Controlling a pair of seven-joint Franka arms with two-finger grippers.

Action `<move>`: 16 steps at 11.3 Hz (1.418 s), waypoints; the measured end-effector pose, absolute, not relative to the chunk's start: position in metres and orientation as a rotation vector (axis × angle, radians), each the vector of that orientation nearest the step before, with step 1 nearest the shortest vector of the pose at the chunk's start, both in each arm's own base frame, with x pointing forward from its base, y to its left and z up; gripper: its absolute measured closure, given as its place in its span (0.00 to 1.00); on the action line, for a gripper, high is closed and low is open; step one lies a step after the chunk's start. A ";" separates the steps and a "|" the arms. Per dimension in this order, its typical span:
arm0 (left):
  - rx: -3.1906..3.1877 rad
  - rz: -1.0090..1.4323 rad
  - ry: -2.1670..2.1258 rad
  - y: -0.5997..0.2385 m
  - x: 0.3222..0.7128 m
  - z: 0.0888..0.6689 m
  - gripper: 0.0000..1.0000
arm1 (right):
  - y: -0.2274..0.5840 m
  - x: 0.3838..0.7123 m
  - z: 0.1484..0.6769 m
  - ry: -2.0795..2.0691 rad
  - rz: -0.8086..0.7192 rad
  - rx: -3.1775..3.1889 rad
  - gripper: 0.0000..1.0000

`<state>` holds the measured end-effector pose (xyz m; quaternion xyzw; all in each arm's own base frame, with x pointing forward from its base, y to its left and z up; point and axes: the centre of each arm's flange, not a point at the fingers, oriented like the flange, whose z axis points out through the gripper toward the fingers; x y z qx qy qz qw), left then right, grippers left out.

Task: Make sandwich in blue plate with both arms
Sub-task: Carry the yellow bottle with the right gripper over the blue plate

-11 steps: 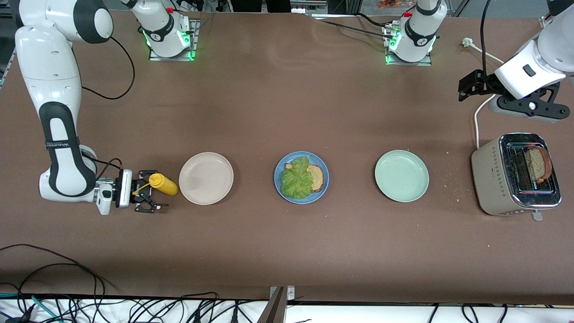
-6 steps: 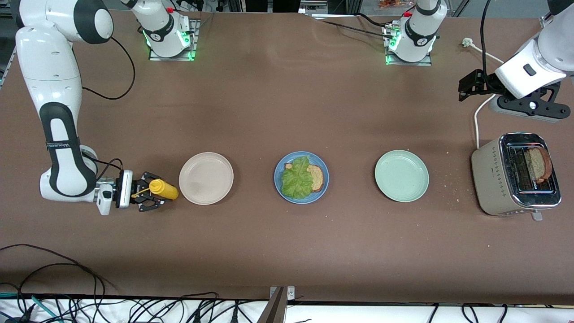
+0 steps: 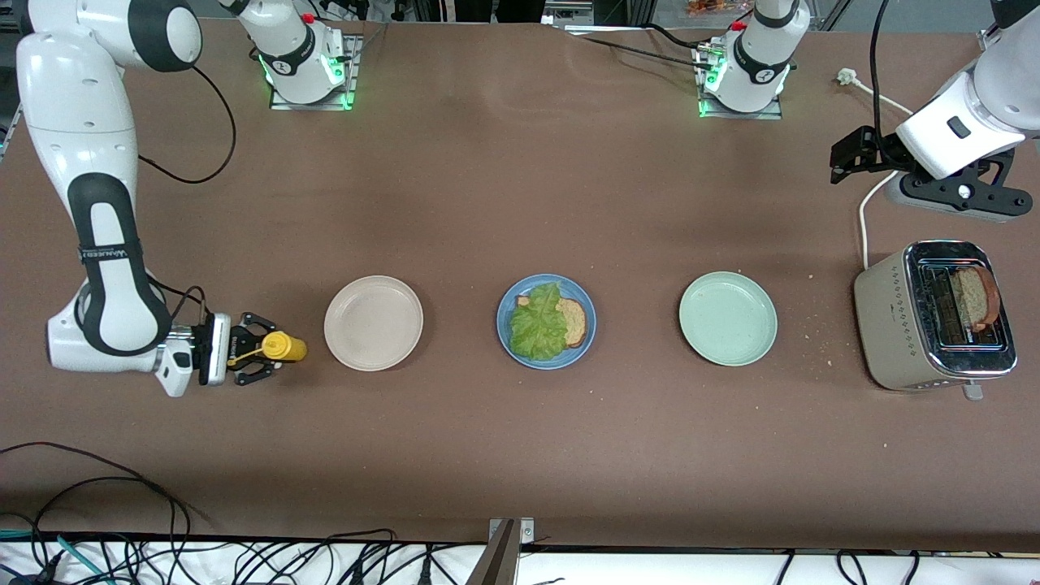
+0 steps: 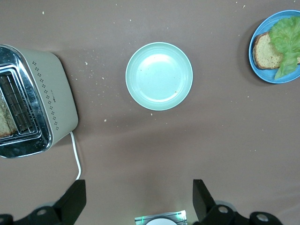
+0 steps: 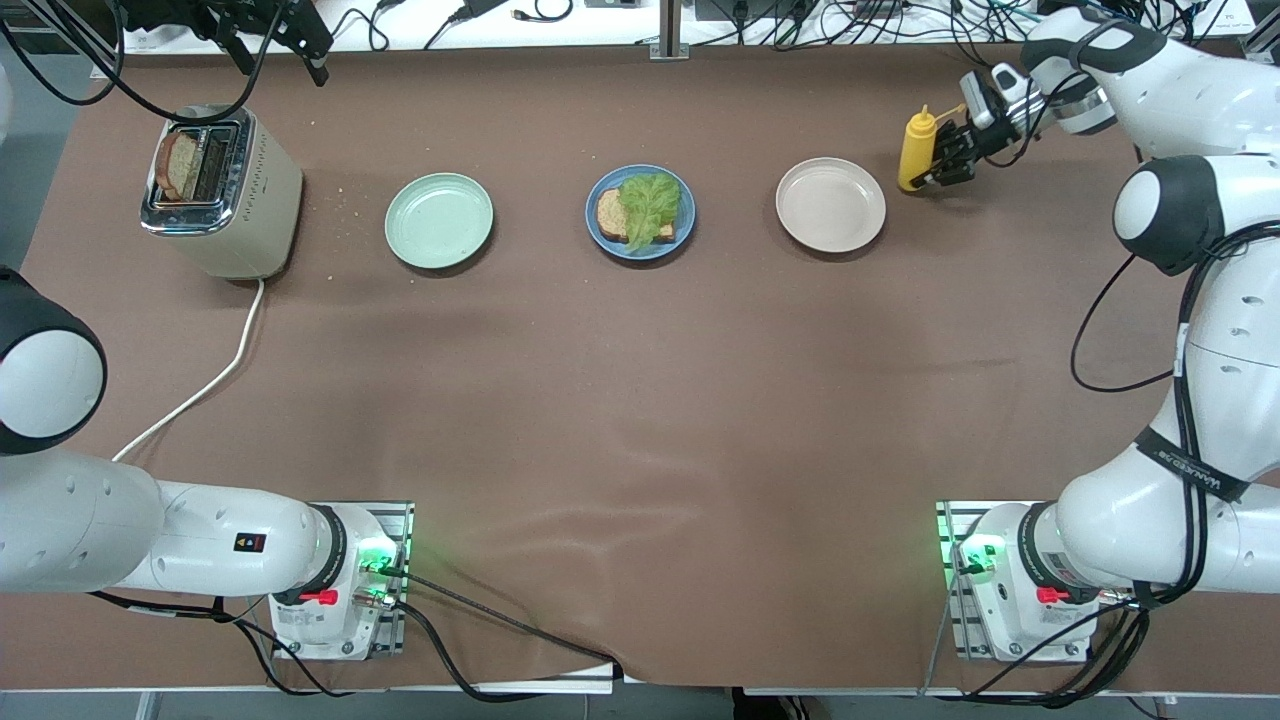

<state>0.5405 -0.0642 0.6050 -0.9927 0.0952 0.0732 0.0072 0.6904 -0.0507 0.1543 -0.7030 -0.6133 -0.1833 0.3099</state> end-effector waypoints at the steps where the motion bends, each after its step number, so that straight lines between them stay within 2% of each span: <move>1: -3.104 0.229 0.298 -0.064 0.541 0.605 0.00 | -0.053 0.694 0.172 -1.627 -0.438 -1.912 0.62; 4: -3.104 0.232 0.299 -0.065 0.541 0.604 0.00 | -0.033 0.703 0.225 -1.677 -0.248 -2.071 0.65; 7: -3.104 0.240 0.299 -0.065 0.543 0.601 0.00 | 0.026 0.706 0.262 -1.698 -0.042 -2.239 0.65; 12: -3.105 0.225 0.298 -0.065 0.544 0.601 0.00 | 0.144 0.692 0.272 -1.719 0.158 -2.422 0.65; 16: -3.105 0.223 0.299 -0.065 0.544 0.601 0.00 | 0.229 0.665 0.289 -1.809 0.307 -2.565 0.65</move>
